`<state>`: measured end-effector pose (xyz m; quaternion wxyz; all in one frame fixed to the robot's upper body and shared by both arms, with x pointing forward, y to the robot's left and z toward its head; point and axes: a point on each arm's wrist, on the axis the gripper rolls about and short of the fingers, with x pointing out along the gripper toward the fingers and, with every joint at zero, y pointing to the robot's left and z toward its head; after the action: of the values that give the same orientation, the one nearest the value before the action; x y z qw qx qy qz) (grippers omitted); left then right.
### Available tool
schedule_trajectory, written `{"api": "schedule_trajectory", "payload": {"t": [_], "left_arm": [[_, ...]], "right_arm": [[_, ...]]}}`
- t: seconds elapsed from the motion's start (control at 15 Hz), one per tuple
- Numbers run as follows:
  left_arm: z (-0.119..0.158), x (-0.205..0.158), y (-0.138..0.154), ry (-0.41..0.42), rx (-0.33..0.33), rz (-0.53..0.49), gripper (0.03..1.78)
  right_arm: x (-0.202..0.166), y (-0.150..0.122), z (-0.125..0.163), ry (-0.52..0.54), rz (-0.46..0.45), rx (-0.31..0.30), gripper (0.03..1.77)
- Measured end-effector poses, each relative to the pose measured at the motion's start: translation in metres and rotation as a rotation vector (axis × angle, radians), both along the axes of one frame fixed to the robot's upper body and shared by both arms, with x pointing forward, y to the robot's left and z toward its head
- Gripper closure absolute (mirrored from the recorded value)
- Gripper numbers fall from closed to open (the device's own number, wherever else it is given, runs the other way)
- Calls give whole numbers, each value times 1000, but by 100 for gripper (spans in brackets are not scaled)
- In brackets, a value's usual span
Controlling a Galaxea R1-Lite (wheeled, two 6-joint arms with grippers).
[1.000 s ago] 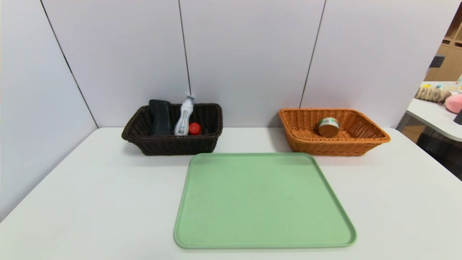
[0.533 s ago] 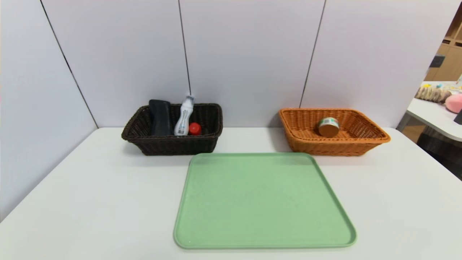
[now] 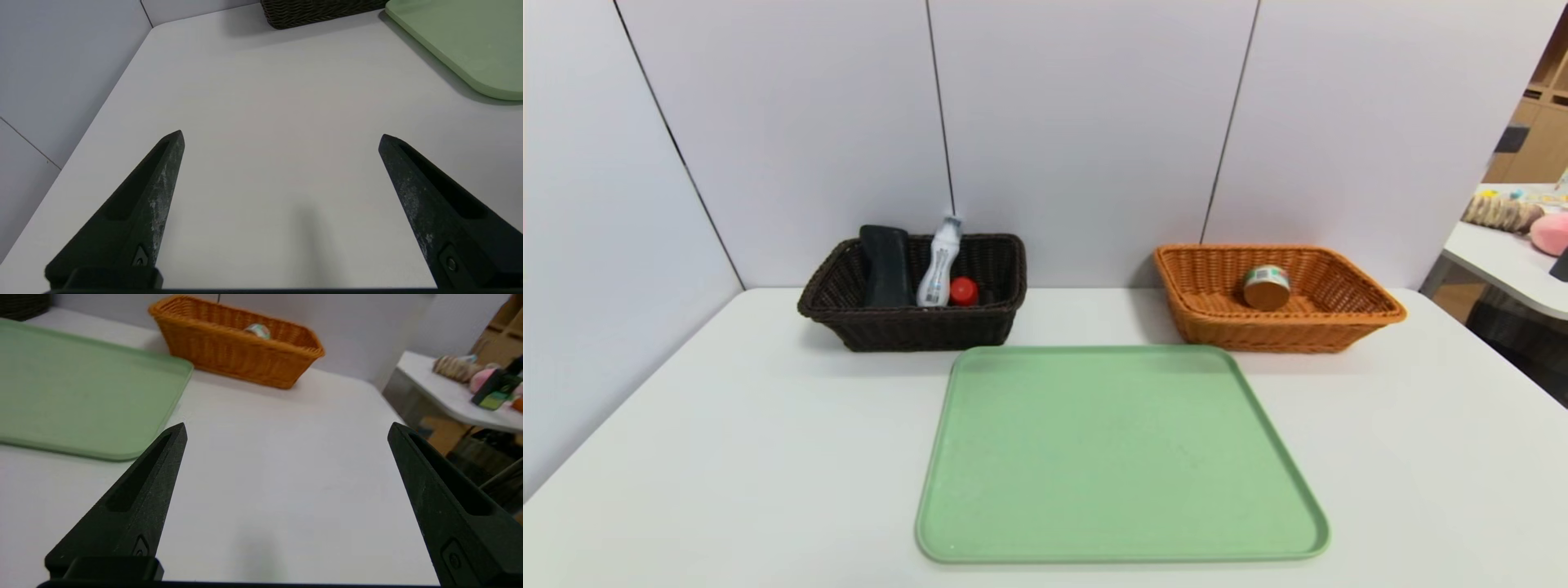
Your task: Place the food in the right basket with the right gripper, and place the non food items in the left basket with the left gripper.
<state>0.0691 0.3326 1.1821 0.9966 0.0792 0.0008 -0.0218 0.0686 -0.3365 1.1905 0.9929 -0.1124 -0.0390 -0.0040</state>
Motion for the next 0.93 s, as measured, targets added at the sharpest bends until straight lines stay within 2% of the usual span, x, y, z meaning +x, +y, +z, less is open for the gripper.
{"api": "schedule_trajectory", "payload": {"t": [0.33, 0.93], "left_arm": [[0, 0, 0, 3, -105, 9, 12], [0, 0, 1, 4, -117, 24, 12]], "right_arm": [[0, 0, 0, 4, 7, 11, 11], [0, 0, -1, 6, 11, 1, 11]]}}
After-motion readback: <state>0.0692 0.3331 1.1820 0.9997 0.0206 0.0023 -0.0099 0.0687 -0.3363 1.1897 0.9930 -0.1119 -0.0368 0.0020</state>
